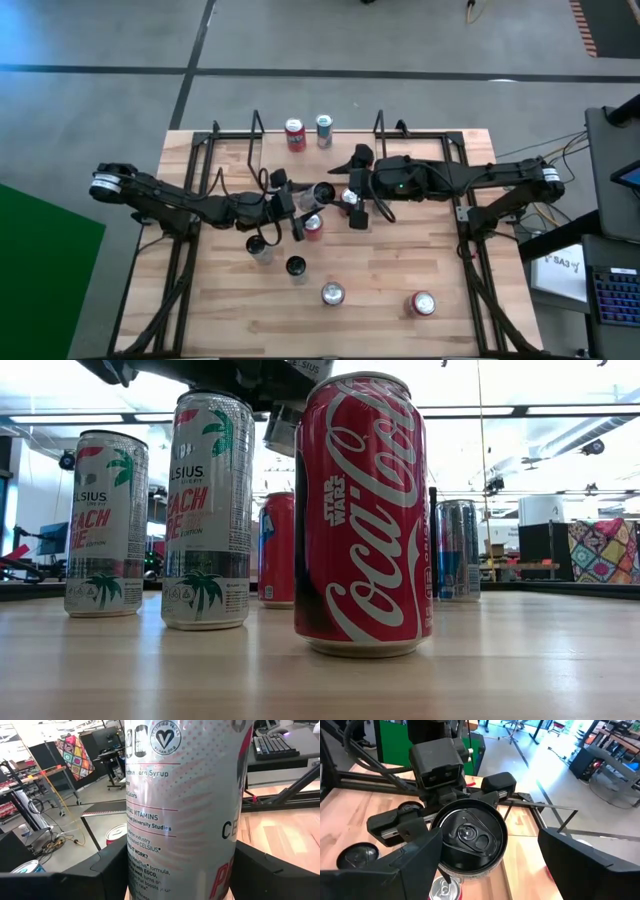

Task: Place canned beverage on shelf
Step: Put the bottom right white soda can on the shelf

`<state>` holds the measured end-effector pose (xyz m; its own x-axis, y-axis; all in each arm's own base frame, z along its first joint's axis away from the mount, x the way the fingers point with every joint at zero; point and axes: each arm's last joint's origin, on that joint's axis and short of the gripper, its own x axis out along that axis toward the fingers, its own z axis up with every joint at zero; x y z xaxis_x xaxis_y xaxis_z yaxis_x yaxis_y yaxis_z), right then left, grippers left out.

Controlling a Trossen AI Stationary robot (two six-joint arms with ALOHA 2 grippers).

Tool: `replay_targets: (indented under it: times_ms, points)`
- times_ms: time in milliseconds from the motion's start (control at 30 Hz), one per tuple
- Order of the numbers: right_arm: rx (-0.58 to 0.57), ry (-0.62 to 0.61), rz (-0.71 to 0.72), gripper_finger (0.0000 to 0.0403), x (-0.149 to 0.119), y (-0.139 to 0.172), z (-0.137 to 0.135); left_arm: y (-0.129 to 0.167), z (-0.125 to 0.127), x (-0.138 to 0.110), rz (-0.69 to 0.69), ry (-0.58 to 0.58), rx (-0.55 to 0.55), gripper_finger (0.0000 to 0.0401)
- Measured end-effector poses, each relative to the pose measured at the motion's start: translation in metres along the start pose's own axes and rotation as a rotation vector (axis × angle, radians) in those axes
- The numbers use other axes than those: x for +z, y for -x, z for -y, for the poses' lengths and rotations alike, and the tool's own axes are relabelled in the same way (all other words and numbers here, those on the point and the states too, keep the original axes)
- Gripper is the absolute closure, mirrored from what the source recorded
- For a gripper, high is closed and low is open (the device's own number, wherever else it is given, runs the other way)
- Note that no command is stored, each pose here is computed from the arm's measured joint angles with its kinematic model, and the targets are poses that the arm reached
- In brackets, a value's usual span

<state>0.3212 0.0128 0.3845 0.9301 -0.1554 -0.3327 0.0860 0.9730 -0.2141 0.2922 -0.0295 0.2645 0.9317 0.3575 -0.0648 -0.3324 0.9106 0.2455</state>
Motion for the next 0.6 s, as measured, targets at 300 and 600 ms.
replay_targets:
  times_ms: [300,600]
  points:
    - [-0.019,0.010,0.033,0.0085,0.003,0.001,0.001,-0.002,-0.003,0.001,0.003,0.009,0.034,0.0152]
    - [0.002,-0.010,0.051,0.0082,0.016,0.009,0.004,-0.002,-0.005,0.002,0.008,0.027,0.046,0.0152]
